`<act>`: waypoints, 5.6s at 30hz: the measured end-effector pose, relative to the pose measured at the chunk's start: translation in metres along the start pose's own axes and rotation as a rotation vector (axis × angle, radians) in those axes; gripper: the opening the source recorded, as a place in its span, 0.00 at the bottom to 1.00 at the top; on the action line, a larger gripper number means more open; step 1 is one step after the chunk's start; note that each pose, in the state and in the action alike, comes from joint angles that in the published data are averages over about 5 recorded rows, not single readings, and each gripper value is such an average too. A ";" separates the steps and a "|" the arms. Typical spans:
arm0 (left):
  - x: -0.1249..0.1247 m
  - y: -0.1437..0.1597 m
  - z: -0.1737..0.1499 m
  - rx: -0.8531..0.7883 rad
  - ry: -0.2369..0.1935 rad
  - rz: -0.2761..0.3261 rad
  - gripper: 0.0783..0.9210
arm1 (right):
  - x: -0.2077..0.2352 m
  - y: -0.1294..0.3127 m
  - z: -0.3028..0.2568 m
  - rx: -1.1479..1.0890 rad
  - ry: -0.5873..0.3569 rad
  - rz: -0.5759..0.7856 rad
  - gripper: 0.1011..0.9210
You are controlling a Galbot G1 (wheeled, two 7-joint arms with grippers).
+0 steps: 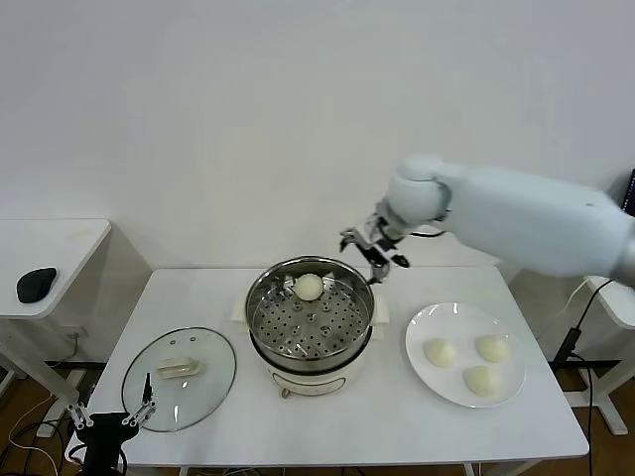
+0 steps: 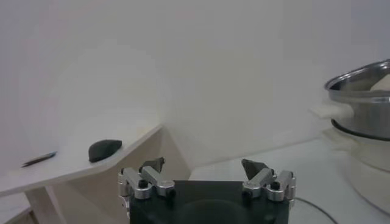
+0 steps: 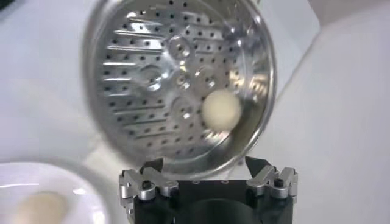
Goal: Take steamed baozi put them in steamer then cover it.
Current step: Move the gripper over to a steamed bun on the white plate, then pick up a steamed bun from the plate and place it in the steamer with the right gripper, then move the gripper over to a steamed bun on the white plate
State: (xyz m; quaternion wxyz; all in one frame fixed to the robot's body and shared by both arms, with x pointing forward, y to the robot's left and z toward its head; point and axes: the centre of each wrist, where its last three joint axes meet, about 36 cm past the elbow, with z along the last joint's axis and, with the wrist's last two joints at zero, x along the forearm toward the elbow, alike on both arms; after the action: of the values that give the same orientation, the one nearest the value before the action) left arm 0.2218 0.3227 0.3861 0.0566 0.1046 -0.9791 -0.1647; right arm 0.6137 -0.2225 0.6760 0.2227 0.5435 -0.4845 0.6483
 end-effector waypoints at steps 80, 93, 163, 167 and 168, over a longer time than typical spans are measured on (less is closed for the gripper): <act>0.001 0.007 0.006 -0.002 0.050 -0.010 0.88 | -0.101 0.115 0.100 -0.351 0.105 -0.064 0.54; -0.001 0.006 -0.001 0.002 0.031 0.004 0.88 | -0.001 0.022 0.027 -0.242 -0.013 0.078 0.55; -0.008 0.002 -0.004 0.001 0.006 0.020 0.88 | -0.014 -0.009 -0.016 -0.271 -0.033 -0.098 0.88; -0.008 0.003 -0.003 -0.005 0.008 0.024 0.88 | -0.012 0.027 0.020 -0.276 -0.007 -0.117 0.88; -0.008 0.003 -0.002 -0.006 0.010 0.024 0.88 | -0.013 0.036 0.028 -0.280 0.001 -0.121 0.88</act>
State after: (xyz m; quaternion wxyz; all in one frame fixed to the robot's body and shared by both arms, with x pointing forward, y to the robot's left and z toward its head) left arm 0.2294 0.3269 0.3884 0.0637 0.0933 -0.9796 -0.1664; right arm 0.6020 -0.2595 0.6486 0.3351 0.5350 -0.5366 0.5600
